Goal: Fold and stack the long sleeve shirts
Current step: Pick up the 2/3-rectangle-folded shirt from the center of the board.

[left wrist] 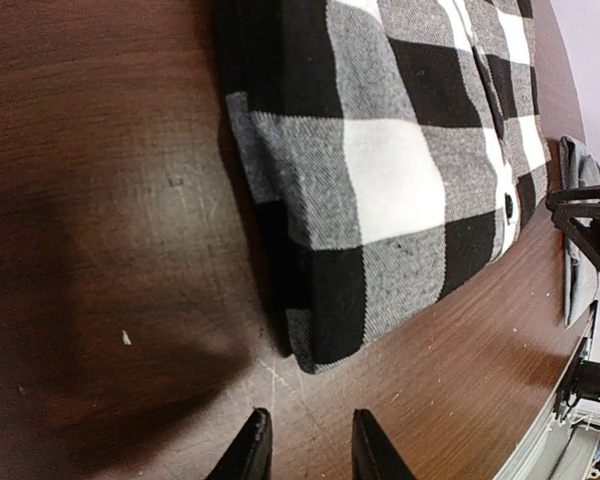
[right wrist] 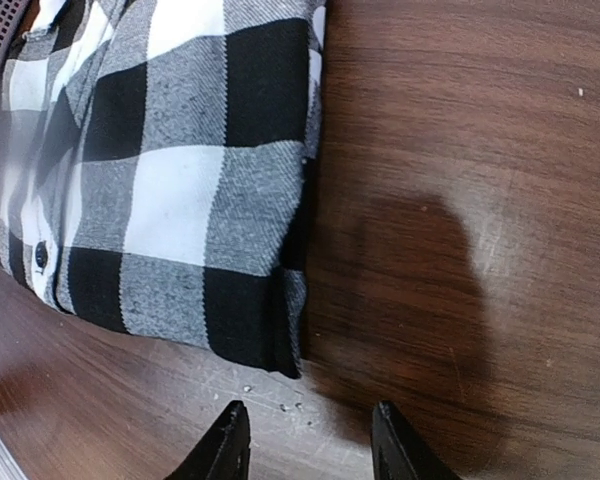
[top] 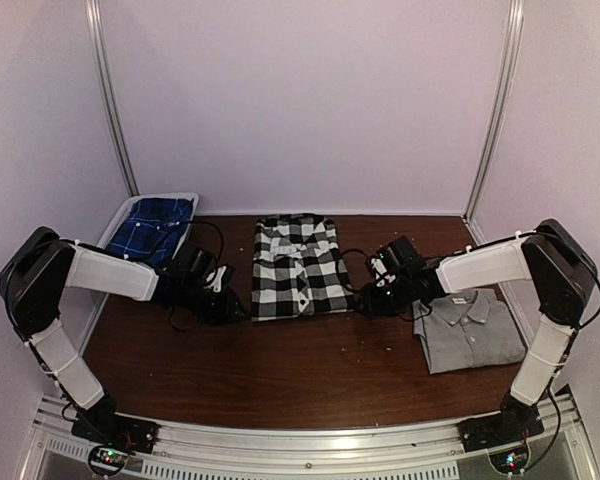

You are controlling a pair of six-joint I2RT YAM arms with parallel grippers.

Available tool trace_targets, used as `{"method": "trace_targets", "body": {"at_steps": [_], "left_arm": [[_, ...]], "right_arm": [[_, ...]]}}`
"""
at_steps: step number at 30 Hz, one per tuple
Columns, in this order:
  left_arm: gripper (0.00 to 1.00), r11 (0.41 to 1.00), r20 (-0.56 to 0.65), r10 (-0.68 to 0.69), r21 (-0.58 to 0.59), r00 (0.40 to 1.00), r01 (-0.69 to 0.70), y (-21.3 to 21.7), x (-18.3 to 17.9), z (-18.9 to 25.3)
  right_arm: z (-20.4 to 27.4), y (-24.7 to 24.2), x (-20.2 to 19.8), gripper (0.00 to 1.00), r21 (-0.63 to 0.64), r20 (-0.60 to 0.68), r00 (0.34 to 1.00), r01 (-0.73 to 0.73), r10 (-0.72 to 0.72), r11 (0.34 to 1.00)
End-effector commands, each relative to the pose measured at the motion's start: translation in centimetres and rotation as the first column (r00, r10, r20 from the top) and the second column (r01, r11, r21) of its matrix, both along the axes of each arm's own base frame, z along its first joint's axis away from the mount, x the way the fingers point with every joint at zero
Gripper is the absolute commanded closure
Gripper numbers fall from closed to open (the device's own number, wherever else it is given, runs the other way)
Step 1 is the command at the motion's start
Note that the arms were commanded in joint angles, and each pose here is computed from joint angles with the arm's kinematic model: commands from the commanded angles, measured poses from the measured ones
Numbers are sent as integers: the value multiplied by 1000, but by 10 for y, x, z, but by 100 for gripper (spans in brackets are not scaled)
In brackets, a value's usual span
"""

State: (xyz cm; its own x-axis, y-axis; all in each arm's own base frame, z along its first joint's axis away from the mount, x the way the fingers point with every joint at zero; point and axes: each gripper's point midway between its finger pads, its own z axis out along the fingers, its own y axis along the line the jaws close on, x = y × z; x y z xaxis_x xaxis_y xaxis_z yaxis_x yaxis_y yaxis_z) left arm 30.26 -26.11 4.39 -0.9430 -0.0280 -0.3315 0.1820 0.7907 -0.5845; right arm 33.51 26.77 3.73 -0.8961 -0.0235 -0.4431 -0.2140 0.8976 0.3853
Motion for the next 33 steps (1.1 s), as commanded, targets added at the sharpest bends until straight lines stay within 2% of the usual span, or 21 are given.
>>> {"method": "trace_targets", "body": {"at_steps": [1,29,33], "left_arm": [[71,998,42,-8,-63,999,11,-10,4,10],[72,1000,-5,-15,-10,1000,15,-30,10,-19],[77,1000,-6,-4,-6,1000,4,-31,14,-20]], "right_arm": [[18,13,5,57,90,41,999,-22,18,996],[-17,14,0,62,74,3,999,-45,45,996],[-17,14,1,64,71,6,999,-47,47,996]]}}
